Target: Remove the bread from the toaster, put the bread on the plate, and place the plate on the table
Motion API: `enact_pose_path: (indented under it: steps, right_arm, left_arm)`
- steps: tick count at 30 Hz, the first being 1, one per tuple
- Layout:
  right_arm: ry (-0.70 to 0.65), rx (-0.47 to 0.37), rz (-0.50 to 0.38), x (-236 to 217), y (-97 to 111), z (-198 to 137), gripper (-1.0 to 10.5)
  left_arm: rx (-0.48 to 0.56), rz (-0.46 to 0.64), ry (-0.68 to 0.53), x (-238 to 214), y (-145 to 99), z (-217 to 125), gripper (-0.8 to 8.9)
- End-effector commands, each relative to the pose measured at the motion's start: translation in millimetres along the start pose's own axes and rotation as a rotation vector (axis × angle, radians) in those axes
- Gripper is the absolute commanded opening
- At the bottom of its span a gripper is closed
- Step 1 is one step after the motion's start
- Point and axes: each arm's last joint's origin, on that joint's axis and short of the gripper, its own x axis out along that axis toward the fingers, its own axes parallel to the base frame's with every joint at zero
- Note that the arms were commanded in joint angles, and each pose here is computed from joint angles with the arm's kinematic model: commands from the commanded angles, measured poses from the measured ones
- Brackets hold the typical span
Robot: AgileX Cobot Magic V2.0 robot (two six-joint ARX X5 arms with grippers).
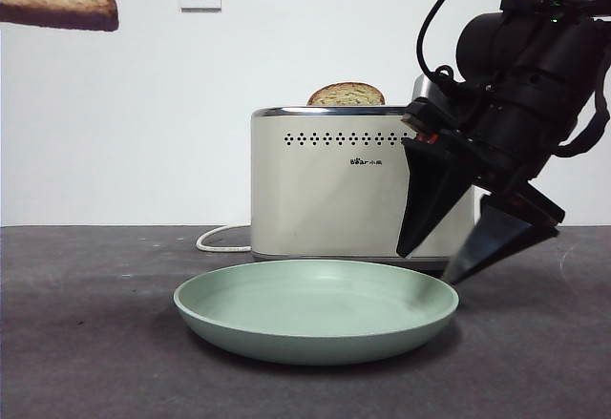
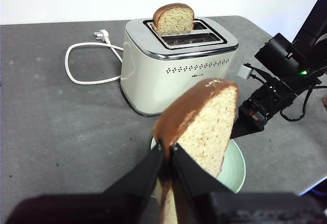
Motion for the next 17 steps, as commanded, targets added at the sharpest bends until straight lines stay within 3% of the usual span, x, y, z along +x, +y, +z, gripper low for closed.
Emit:
enact_pose_path:
  steps: [1, 7, 12, 17]
  right_arm:
    - [0.01, 0.008, -0.002, 6, -2, 0, 2.4]
    - [0.049, 0.028, -0.002, 17, -8, -2, 2.3]
    - [0.035, 0.02, -0.002, 18, -8, 0, -0.2]
    - [0.03, 0.021, -0.005, 18, -8, 1, -0.1]
  left_arm:
    - [-0.01, -0.002, -0.017, -1, 0, 1, -0.06]
    - [-0.01, -0.001, -0.017, -1, 0, 1, -0.06]
    - [-0.012, -0.002, -0.018, -1, 0, 1, -0.06]
    - [-0.033, -0.053, -0.006, 0, -2, 1, -0.06]
